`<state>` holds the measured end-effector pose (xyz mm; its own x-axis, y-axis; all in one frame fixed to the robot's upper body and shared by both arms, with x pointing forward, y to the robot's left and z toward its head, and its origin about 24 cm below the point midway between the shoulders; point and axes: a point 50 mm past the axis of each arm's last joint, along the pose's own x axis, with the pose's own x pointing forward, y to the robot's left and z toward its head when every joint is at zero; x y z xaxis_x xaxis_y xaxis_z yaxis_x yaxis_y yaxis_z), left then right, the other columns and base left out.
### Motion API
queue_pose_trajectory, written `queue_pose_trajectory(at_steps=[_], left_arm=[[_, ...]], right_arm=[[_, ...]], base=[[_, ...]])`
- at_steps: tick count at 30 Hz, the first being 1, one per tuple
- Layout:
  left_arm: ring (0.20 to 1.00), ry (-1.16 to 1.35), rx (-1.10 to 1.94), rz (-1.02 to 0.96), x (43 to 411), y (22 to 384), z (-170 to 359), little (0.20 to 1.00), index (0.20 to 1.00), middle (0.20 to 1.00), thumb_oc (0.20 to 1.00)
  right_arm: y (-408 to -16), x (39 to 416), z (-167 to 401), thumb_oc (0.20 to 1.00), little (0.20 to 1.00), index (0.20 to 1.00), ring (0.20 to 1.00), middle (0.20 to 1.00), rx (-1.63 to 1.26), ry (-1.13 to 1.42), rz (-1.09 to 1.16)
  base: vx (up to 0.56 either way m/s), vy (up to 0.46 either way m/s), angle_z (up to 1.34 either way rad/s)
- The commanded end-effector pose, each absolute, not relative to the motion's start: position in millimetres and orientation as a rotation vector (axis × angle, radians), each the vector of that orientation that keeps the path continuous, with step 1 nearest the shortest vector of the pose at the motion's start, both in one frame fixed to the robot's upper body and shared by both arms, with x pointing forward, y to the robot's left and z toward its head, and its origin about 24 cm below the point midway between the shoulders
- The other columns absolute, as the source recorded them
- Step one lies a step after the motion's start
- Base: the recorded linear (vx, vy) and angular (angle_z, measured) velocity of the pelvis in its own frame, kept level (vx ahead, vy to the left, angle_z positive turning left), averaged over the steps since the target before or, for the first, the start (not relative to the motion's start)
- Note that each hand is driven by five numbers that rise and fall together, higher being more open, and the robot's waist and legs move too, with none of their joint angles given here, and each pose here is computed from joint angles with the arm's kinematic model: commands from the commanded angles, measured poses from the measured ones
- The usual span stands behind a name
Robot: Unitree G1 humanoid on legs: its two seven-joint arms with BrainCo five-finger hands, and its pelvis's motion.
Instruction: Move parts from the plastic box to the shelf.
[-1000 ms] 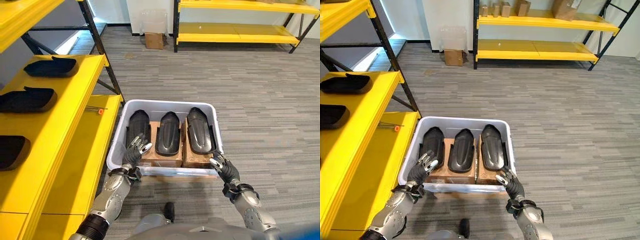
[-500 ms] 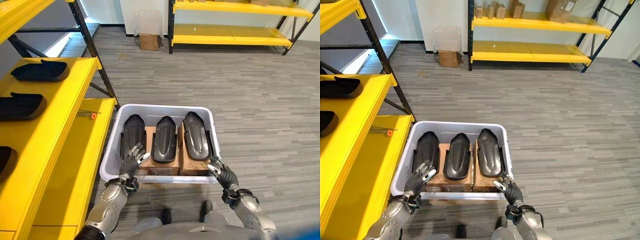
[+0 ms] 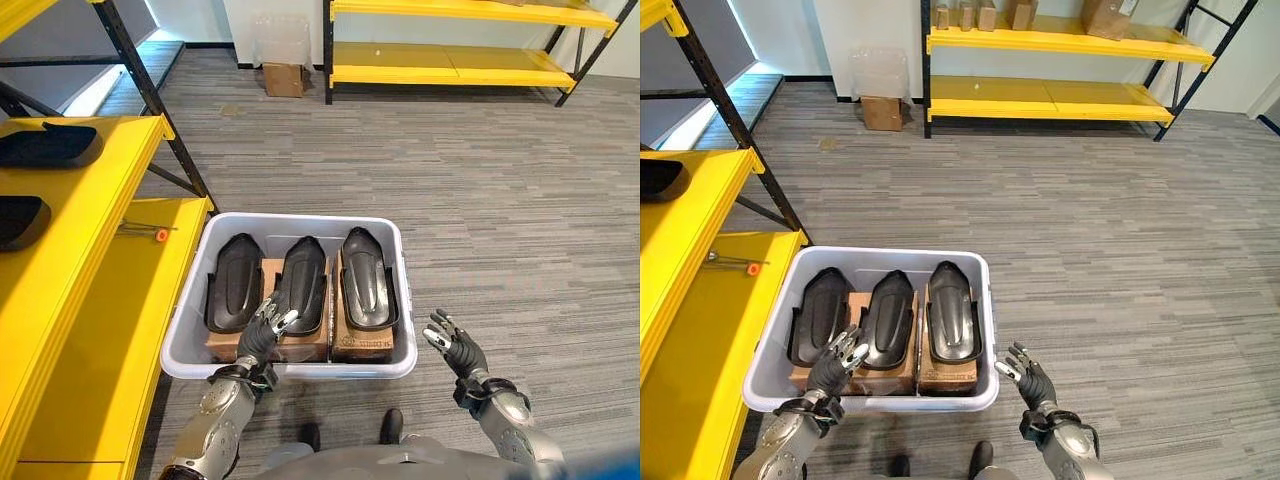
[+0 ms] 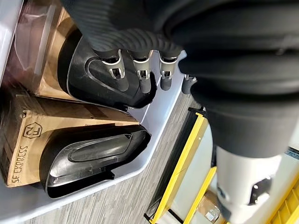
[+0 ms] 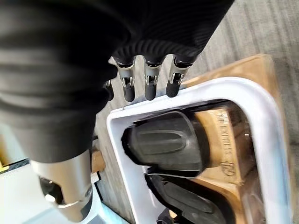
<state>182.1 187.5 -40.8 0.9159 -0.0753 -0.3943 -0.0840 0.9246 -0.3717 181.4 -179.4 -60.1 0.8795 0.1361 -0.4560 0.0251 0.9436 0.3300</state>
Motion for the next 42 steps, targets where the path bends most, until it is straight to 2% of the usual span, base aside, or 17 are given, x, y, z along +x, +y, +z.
queue_pose_trajectory(at_steps=[1,4,14,24,42], left_arm=[[1.0,0.266,-0.369,-0.033,192,193,-14,1.0,1.0,1.0,1.0],[1.0,0.259,-0.367,-0.035,193,193,-13,1.0,1.0,1.0,1.0],[1.0,0.103,-0.392,-0.125,219,179,23,1.0,1.0,1.0,1.0],[1.0,-0.032,-0.452,-0.186,240,162,54,1.0,1.0,1.0,1.0],[1.0,-0.111,-0.481,-0.258,253,140,74,1.0,1.0,1.0,1.0]], right_arm=[[-172,219,-16,1.0,1.0,1.0,1.0,1.0,0.267,0.261,0.169],[-170,224,-10,1.0,1.0,1.0,1.0,1.0,0.262,0.235,0.184],[-121,279,50,1.0,1.0,1.0,1.0,1.0,0.251,-0.001,0.302],[-100,332,104,1.0,1.0,1.0,1.0,1.0,0.167,-0.167,0.217],[-125,386,148,1.0,1.0,1.0,1.0,1.0,0.093,-0.2,0.003]], base=[[0.07,-0.039,-0.01],[0.03,-0.012,0.0],[-0.02,0.002,0.02],[-0.15,-0.008,0.02],[-0.05,0.005,-0.04]])
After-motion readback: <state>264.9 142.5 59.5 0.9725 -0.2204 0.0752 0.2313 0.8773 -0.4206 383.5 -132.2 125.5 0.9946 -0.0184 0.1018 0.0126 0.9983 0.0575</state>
